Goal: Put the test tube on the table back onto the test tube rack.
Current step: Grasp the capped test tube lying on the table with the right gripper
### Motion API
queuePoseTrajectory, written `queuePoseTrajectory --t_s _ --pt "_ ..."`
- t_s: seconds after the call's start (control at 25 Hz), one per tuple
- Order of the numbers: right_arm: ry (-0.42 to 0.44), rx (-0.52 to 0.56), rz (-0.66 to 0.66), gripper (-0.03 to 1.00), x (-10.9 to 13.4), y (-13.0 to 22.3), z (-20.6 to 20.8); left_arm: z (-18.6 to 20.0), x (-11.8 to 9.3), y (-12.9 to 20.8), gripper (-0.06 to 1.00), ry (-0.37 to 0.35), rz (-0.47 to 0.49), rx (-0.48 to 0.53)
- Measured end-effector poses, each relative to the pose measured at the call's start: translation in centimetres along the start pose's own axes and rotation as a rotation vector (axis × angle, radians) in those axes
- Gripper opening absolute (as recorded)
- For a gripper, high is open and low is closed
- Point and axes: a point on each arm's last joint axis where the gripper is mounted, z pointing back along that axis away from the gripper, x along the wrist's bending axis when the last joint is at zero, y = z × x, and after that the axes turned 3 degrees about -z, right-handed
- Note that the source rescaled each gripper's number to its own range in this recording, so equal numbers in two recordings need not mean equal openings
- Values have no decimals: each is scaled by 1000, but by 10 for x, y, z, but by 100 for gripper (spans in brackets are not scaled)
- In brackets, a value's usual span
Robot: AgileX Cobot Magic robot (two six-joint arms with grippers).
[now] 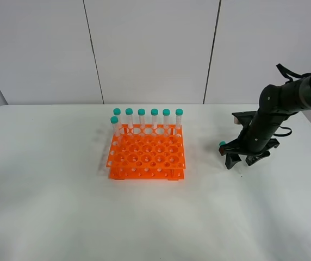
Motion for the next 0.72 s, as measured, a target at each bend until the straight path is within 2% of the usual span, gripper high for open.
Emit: queuePoseTrajectory --t_s 0.72 --pt "1 11 -5 76 -1 -1 -8 0 0 0 100 0 0 0"
